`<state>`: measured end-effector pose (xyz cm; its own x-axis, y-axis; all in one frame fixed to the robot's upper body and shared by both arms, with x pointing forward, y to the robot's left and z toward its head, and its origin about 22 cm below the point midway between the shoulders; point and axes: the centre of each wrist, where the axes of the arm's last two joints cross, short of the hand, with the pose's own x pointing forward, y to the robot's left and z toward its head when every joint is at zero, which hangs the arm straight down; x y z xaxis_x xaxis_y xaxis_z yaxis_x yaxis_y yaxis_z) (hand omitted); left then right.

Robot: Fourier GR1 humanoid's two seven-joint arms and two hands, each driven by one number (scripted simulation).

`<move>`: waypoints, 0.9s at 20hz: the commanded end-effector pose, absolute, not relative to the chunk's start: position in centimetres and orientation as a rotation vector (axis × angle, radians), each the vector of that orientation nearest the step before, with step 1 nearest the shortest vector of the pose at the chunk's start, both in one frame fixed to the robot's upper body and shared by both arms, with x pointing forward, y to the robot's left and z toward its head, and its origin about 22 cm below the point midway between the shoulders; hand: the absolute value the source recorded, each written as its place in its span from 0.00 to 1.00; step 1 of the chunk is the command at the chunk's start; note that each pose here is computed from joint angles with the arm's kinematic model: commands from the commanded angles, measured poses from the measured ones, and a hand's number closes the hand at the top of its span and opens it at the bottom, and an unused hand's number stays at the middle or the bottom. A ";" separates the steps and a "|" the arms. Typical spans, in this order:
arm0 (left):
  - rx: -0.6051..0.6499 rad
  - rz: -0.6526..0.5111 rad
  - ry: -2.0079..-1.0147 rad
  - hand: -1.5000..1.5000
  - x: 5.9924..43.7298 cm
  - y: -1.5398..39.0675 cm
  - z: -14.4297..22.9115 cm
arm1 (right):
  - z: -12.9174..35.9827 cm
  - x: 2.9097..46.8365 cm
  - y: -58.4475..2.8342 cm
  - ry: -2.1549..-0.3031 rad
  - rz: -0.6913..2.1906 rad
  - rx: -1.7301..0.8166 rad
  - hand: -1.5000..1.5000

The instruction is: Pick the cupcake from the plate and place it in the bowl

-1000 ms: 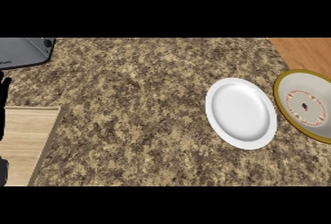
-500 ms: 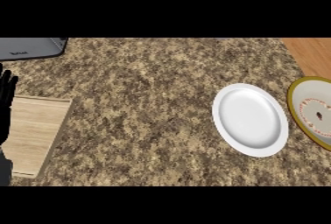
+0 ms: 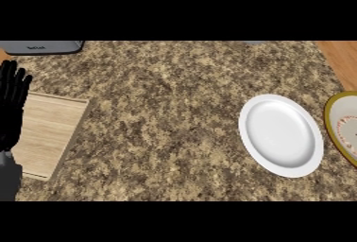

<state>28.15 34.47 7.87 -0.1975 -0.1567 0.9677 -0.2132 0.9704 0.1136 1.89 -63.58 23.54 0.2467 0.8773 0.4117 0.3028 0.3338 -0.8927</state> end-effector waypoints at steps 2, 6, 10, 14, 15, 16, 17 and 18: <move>0.259 0.031 -1.793 0.50 28.9 33.8 9.2 | 27.5 4.0 -62.8 -1.455 0.553 -1.043 1.00; 0.243 0.031 -1.782 0.50 28.8 32.5 7.4 | 28.4 5.8 -61.2 -1.443 0.555 -0.972 1.00; 0.240 0.044 -1.792 0.50 29.6 32.3 8.1 | 29.4 9.4 -57.4 -1.411 0.602 -0.962 1.00; 0.243 0.021 -1.793 0.50 29.3 33.3 9.5 | 29.1 13.0 -54.6 -1.366 0.641 -0.923 1.00; 0.246 0.023 -1.790 0.50 30.7 31.5 8.4 | 29.0 14.2 -53.2 -1.382 0.654 -0.930 1.00; 0.243 0.023 -1.777 0.50 30.7 33.5 10.4 | 25.7 14.7 -52.7 -1.372 0.643 -0.891 1.00; 0.244 0.036 -1.791 0.50 30.3 33.0 8.3 | 24.9 15.6 -52.1 -1.359 0.648 -0.879 1.00; 0.223 0.023 -1.778 0.50 29.7 31.1 5.7 | 26.4 16.4 -51.1 -1.349 0.665 -0.865 1.00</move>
